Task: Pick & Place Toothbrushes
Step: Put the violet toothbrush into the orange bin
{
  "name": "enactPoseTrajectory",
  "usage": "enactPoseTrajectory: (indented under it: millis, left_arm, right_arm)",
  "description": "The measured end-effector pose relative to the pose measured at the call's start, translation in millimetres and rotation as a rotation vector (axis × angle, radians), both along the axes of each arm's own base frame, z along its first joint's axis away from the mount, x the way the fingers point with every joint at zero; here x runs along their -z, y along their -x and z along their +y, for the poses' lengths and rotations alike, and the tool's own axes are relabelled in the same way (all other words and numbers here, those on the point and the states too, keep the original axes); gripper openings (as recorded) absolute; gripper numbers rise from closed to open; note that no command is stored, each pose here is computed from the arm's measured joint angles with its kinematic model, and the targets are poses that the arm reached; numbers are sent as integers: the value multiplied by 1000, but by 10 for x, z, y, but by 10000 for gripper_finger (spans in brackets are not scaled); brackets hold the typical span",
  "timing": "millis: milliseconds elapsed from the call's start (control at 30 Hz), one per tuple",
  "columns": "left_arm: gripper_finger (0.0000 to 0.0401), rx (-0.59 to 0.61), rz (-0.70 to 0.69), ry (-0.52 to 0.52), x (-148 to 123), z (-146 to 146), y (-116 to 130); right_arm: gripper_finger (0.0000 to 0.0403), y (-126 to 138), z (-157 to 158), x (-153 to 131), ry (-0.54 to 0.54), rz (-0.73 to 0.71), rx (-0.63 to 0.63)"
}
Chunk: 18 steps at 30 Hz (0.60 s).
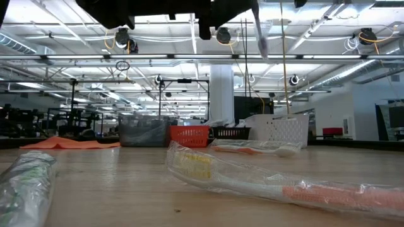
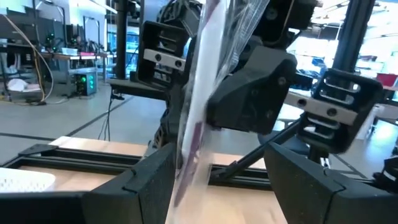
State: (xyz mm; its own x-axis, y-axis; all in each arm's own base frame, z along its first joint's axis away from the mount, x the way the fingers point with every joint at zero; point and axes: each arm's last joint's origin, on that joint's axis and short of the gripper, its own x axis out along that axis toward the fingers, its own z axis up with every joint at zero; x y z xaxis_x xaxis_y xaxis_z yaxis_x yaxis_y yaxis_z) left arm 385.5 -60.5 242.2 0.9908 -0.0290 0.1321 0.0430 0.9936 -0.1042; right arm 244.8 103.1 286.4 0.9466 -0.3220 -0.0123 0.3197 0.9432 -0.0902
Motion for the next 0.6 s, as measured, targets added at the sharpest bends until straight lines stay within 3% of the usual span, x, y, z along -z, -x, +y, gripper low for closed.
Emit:
enactPoseTrajectory:
  millis: [333,433,600]
  left_arm:
    - [235,-30,1,2,1,114,-16]
    - [201,-31,-2,0,-1,137,-19]
    - [110,12,-3,-12,-2,160,-23]
  right_arm:
    - [12,-70,-96,-37,5,-40,-49]
    - [12,-81,-122,-31,3,-36,-40]
    - [12,-83,-127,-26,2,-31,-41]
